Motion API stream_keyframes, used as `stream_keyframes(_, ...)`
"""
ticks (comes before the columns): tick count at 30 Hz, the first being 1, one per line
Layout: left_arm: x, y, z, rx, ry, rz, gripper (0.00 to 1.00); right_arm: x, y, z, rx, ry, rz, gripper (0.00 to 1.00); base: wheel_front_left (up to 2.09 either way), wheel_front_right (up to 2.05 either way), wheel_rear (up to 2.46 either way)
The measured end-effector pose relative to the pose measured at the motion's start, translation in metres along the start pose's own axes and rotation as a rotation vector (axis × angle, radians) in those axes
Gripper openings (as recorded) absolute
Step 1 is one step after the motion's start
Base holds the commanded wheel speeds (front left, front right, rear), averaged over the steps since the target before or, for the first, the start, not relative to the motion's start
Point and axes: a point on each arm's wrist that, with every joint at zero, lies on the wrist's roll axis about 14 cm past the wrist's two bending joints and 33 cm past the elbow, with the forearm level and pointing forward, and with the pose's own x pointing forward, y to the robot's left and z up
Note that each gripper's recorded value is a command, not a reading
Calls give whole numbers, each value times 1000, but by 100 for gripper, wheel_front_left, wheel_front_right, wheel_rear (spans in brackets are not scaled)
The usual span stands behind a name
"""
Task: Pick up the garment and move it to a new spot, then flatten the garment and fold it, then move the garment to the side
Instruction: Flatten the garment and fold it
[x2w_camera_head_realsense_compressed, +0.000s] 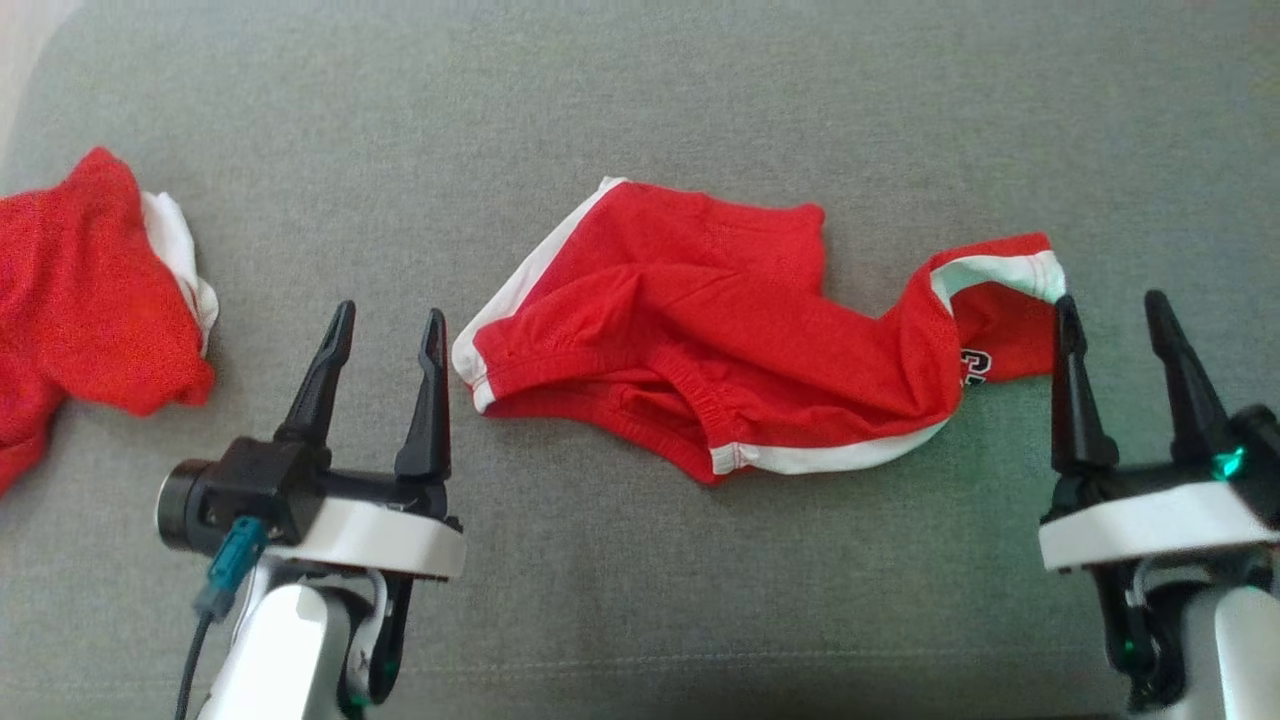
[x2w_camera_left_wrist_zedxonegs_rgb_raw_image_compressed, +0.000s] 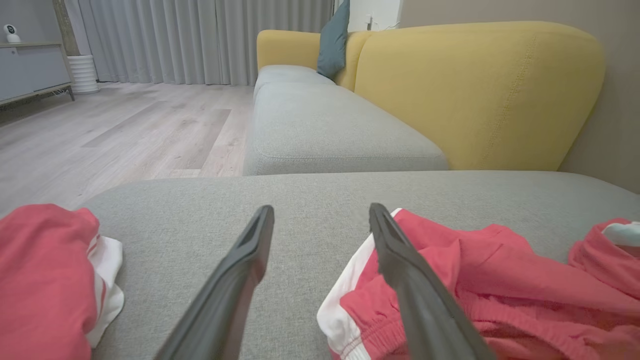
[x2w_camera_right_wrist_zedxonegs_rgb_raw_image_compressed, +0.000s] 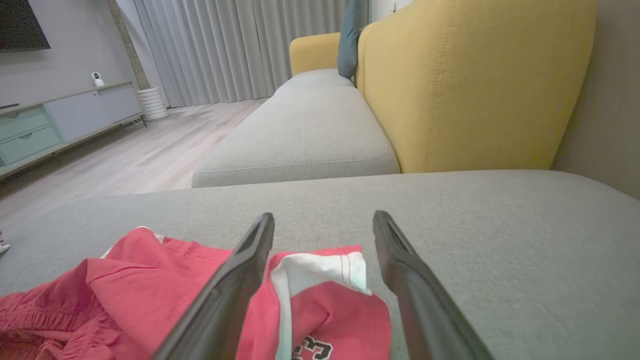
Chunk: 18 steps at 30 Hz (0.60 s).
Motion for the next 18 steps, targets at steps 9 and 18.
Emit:
stream_keyframes(9,-9,1,4,14,-1,4,100,-10,6,12,-12,-16,13,100,0,0,0)
stream_keyframes(18,-9,-25,-3,-5,41,-93,100,-9,7,9,-11,-1,16,100,0,0,0)
